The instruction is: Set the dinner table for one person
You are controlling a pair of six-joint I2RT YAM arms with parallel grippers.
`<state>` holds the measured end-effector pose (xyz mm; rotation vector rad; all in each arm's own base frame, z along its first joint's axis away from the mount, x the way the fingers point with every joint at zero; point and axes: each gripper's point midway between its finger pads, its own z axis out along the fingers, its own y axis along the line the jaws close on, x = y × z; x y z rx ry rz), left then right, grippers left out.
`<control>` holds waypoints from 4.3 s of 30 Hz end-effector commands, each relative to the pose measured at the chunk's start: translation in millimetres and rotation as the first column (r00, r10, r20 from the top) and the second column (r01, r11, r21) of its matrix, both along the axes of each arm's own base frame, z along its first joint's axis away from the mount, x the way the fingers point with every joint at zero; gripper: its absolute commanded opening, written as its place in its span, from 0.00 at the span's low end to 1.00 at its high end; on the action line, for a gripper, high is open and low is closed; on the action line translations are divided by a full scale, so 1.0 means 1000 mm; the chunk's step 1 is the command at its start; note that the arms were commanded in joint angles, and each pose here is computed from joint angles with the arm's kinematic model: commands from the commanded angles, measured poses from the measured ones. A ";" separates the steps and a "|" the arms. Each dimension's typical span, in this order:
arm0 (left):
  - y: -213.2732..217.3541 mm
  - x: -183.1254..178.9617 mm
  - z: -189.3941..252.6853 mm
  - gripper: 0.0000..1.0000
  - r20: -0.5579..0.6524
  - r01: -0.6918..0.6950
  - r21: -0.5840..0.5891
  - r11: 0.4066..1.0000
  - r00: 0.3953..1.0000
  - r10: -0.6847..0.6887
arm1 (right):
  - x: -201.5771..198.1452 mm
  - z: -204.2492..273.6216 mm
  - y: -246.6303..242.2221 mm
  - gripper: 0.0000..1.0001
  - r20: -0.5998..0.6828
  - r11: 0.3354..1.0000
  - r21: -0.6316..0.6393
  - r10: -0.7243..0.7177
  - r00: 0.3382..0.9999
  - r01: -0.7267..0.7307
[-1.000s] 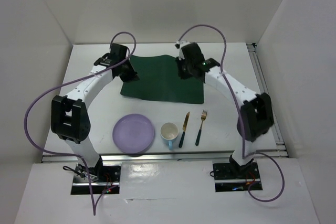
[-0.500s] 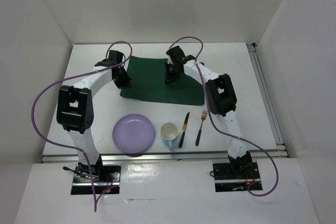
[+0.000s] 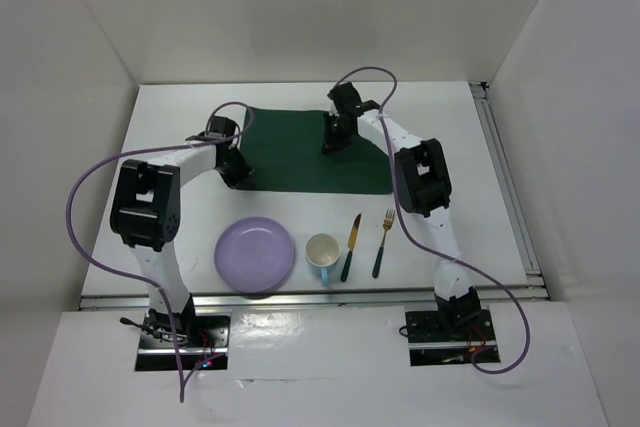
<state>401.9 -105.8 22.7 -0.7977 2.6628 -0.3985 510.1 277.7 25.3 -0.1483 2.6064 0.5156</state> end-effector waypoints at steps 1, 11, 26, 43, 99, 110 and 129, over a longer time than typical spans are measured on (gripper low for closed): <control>-0.002 -0.015 -0.008 0.00 -0.049 -0.018 -0.018 1.000 0.999 0.017 | 0.009 -0.002 -0.018 0.00 -0.008 0.999 -0.029 -0.039 0.999 0.039; 0.002 -0.002 0.076 0.00 0.135 0.010 0.020 1.000 0.991 -0.012 | -0.009 0.111 0.006 0.07 0.192 0.996 0.091 -0.022 0.981 0.004; 0.025 -0.047 0.189 0.30 0.355 0.025 0.107 0.994 0.933 -0.062 | -0.193 0.157 -0.054 0.84 0.164 0.999 -0.032 -0.014 0.986 0.020; 0.025 -0.078 0.168 0.31 0.354 0.059 0.107 0.992 0.931 -0.094 | -0.332 0.091 -0.004 0.90 -0.066 0.976 -0.111 0.181 0.981 -0.187; 0.039 -0.035 0.020 0.00 0.080 0.032 0.021 0.999 0.996 -0.033 | -0.244 0.159 -0.033 0.00 0.137 0.963 -0.235 -0.102 0.985 0.133; 0.049 -0.034 0.027 0.50 0.055 0.065 0.089 0.994 0.996 -0.070 | -0.056 0.188 -0.116 0.00 0.310 0.922 -0.135 -0.309 0.899 0.363; 0.071 -0.070 0.131 0.85 0.169 -0.008 0.188 0.982 0.985 -0.024 | 0.080 0.138 -0.176 0.00 0.277 0.891 -0.100 -0.403 0.873 0.443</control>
